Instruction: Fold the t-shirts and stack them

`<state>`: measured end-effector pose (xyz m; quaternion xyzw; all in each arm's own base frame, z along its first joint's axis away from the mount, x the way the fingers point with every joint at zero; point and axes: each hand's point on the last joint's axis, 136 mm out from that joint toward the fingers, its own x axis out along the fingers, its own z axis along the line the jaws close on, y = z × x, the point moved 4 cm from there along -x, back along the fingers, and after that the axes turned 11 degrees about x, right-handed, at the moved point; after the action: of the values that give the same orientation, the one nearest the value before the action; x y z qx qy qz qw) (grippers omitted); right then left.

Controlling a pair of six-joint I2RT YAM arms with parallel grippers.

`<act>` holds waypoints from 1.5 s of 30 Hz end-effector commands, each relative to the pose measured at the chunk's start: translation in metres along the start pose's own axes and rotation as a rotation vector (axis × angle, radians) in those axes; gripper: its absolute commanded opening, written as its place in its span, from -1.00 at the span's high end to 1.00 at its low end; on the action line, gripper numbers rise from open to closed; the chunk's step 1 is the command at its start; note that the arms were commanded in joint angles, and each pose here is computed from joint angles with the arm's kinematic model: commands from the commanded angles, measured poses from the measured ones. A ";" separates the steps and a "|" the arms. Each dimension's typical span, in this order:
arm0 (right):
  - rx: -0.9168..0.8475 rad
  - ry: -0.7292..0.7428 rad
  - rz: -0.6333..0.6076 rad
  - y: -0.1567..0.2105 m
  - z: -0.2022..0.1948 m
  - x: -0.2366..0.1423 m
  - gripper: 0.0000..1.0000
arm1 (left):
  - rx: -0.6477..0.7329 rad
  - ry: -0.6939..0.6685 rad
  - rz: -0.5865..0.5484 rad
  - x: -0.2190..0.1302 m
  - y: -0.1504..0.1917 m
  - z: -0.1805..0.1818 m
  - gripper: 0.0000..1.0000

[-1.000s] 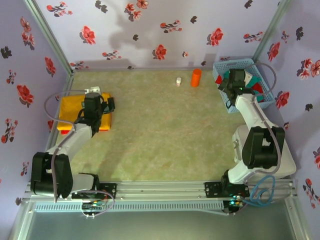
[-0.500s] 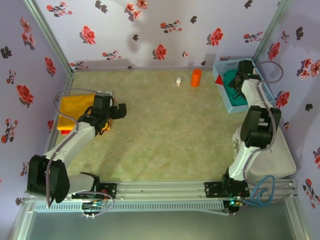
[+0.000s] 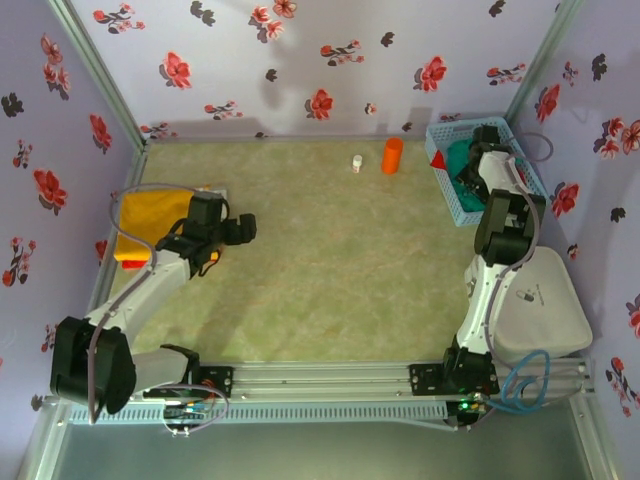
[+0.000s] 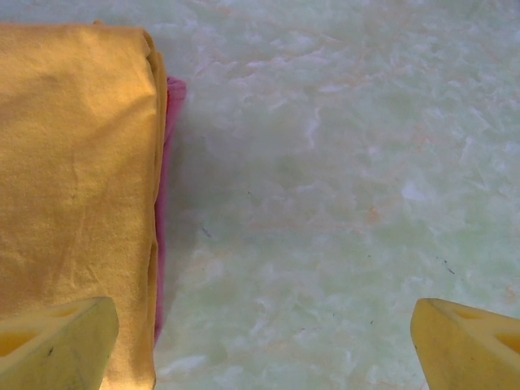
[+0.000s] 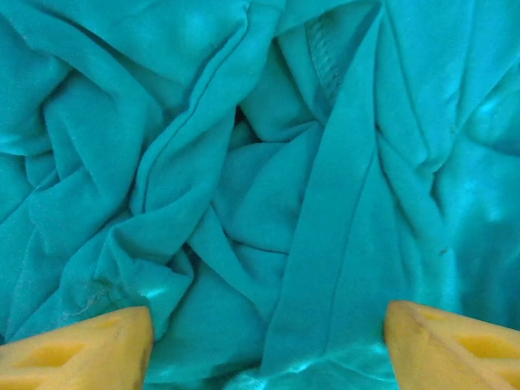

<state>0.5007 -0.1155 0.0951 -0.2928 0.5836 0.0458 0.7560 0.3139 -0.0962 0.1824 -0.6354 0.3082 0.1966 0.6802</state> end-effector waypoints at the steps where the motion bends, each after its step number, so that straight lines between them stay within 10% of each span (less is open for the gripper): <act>1: 0.010 -0.006 0.049 0.005 0.002 0.002 -0.44 | -0.019 0.019 -0.001 -0.003 0.005 -0.003 -0.87; 4: 0.008 -0.026 0.082 0.011 0.005 0.005 -0.26 | -0.010 0.017 0.013 -0.002 0.009 -0.003 -0.87; 11: 0.013 -0.065 0.082 0.006 0.010 -0.011 0.99 | 0.001 0.015 0.010 -0.005 0.010 -0.002 -0.87; 29: 0.149 -0.359 -0.359 -0.052 -0.002 -0.174 1.00 | 0.002 0.020 0.005 -0.002 0.010 -0.003 -0.89; 45: -0.147 -0.676 -0.586 0.027 -0.027 -0.324 1.00 | -0.084 0.115 0.009 0.004 -0.007 -0.018 -0.90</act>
<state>0.3802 -0.0277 0.3554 -0.4365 0.2331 -0.0419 0.8680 0.3111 -0.1056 0.1689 -0.6501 0.3405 0.1950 0.6507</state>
